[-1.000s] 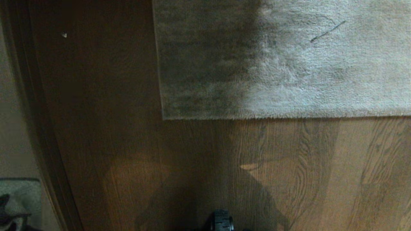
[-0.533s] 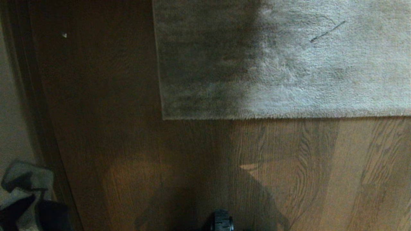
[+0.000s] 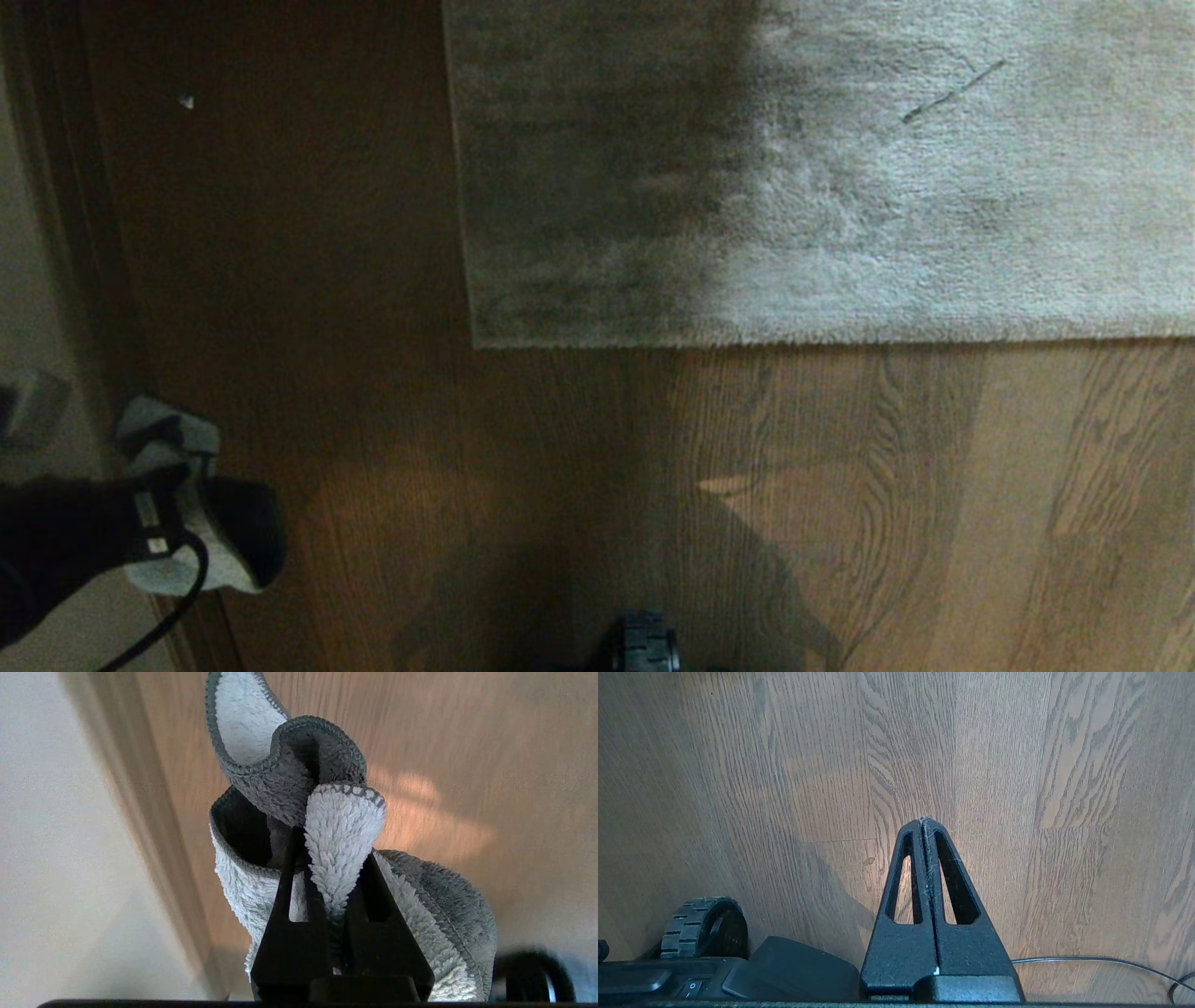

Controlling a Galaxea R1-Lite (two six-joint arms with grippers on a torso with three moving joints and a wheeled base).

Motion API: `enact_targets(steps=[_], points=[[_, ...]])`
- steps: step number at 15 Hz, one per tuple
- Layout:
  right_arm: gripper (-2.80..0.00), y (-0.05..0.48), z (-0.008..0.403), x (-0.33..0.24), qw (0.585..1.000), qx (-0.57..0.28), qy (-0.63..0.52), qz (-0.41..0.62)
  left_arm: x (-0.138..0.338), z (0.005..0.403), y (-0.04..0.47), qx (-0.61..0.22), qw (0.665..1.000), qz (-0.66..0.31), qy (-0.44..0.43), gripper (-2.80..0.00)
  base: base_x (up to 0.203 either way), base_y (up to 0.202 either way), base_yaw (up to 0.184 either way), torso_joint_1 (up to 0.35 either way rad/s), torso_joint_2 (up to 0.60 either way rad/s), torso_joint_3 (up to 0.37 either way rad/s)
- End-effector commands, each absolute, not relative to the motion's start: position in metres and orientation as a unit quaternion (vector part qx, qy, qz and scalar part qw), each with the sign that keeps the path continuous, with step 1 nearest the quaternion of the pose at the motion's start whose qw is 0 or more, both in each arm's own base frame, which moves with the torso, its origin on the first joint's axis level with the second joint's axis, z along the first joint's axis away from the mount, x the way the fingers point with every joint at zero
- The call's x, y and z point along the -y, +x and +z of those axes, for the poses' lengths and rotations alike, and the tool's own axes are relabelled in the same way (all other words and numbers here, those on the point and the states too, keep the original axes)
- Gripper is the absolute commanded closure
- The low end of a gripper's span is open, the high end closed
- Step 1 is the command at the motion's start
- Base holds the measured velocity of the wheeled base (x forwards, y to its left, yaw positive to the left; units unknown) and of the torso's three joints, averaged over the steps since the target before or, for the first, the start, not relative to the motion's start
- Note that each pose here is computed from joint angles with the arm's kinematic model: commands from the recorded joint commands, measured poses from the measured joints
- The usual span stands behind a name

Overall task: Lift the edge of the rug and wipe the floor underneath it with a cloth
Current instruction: Put down the rag

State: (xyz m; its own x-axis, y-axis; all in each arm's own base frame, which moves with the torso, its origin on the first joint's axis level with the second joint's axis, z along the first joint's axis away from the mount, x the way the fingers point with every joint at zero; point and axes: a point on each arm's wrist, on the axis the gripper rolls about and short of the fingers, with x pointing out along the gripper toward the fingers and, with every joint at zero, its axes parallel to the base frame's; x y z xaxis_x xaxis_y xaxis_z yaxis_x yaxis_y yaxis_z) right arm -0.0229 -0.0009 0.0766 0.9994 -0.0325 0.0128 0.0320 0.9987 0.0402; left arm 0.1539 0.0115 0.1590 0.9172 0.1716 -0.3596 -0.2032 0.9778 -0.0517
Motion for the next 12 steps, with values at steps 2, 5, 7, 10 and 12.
enact_targets(steps=[2, 5, 7, 10, 12], points=[[0.0, -0.023, 0.077, 0.001, 1.0, 0.006, 0.02, -0.016, -0.016, 0.142, 0.193, -0.179, 0.979, 0.088, -0.048, 0.0, 0.0, 0.0, 0.0, 0.0, 0.0, 0.0], [0.0, -0.023, 0.077, 0.001, 1.0, 0.006, 0.02, -0.016, -0.016, 0.141, 0.21, -0.149, 0.985, 0.075, -0.052, 0.0, 0.0, 0.0, 0.0, 0.0, 0.0, 0.0], [0.0, -0.023, 0.077, 0.001, 1.0, 0.006, 0.02, -0.015, -0.016, 0.14, 0.216, -0.142, 0.986, 0.072, -0.052, 0.0, 0.0, 0.0, 0.0, 0.0, 0.0, 0.0], [0.0, -0.023, 0.077, 0.001, 1.0, 0.006, 0.02, -0.016, -0.016, 0.136, 0.225, -0.134, 0.988, 0.052, -0.055, 0.0, 0.0, 0.0, 0.0, 0.0, 0.0, 0.0], [0.0, -0.023, 0.077, 0.001, 1.0, 0.006, 0.02, -0.016, -0.016, 0.133, 0.233, -0.122, 0.99, 0.047, -0.056, 0.0, 0.0, 0.0, 0.0, 0.0, 0.0, 0.0]])
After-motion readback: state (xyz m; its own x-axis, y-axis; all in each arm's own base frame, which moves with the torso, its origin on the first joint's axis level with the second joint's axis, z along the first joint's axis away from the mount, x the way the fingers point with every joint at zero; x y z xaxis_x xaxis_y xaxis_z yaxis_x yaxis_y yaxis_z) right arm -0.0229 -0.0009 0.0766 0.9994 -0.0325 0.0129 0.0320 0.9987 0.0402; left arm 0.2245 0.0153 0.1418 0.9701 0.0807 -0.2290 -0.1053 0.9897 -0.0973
